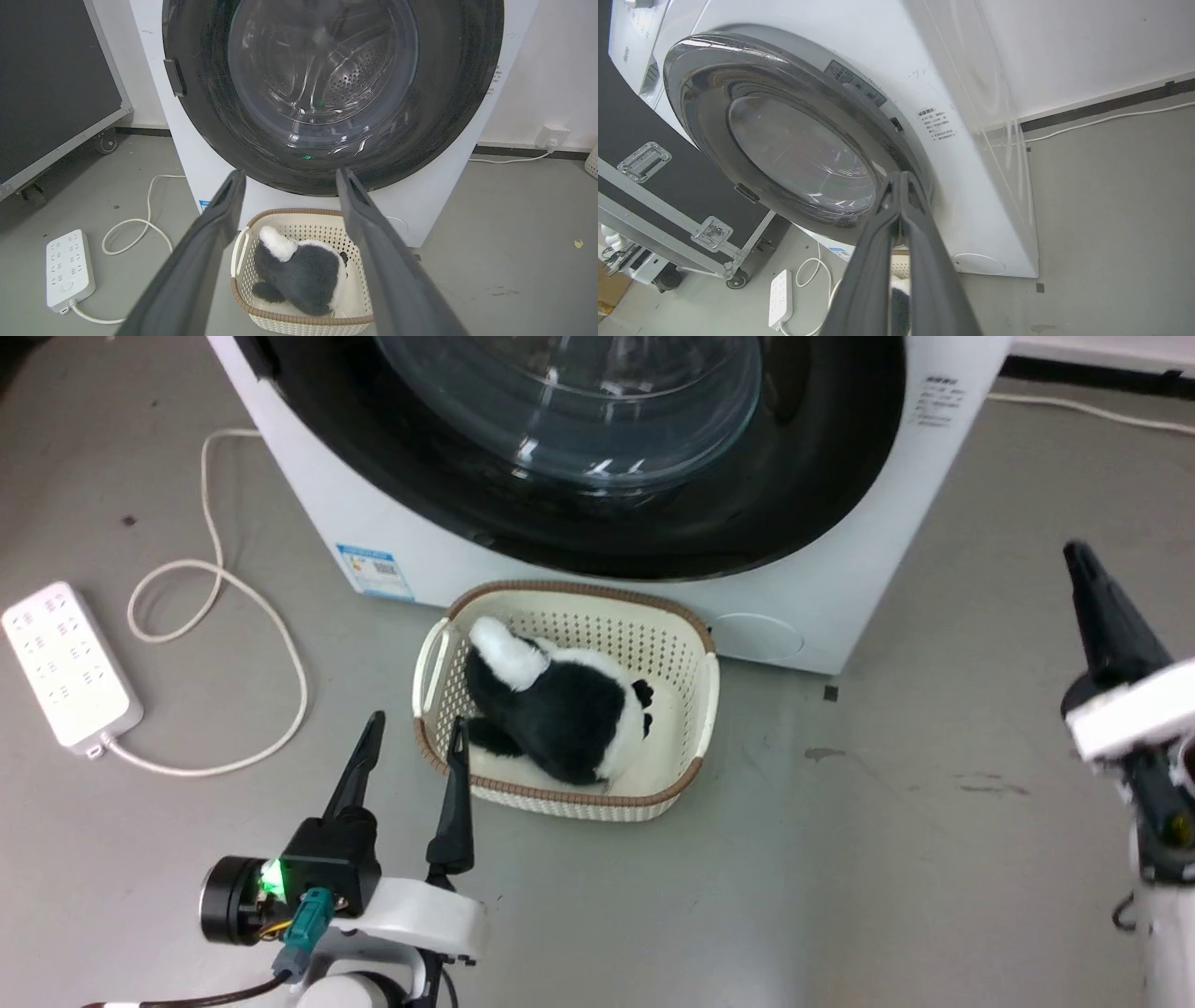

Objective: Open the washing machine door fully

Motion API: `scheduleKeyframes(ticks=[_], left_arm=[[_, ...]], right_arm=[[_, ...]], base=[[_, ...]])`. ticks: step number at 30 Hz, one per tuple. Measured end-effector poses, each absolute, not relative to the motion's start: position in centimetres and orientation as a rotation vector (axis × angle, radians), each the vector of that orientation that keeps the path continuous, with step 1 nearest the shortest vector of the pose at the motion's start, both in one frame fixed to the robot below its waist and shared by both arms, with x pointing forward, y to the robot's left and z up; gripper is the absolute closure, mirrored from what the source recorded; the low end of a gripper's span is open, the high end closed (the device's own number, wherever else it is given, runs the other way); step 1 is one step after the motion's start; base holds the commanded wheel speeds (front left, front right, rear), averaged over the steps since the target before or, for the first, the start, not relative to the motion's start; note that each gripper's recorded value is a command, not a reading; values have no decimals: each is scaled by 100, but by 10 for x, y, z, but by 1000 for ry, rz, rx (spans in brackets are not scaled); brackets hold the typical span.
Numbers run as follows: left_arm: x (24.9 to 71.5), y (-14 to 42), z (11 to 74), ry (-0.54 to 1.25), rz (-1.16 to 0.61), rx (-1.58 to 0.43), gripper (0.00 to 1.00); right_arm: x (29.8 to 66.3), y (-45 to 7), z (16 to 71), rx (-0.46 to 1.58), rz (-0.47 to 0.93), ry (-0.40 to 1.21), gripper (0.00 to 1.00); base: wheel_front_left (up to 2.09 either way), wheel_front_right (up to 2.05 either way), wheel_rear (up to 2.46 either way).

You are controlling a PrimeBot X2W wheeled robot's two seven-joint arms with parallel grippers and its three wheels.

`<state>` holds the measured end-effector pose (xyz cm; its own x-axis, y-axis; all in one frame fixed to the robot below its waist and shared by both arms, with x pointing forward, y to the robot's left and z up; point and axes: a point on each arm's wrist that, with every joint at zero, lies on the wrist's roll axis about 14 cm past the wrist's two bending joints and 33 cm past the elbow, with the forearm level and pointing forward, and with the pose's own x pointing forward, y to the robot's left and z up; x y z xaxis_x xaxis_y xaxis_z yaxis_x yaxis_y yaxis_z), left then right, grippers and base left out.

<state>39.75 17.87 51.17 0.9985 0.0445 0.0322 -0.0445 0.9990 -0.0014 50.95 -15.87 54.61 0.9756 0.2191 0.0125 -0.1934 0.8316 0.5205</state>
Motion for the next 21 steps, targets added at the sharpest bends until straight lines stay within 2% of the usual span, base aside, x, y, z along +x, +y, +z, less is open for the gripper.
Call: scheduleKeyframes(ticks=[16, 21], left_arm=[[407, 186, 510, -49, 81, 1, 0], [408, 186, 508, -49, 83, 4, 0]], right_arm=[[585, -129, 519, 807, 278, 297, 100], [605, -124, 515, 831, 292, 364, 100]], base=[[0, 0, 0], [0, 0, 0]])
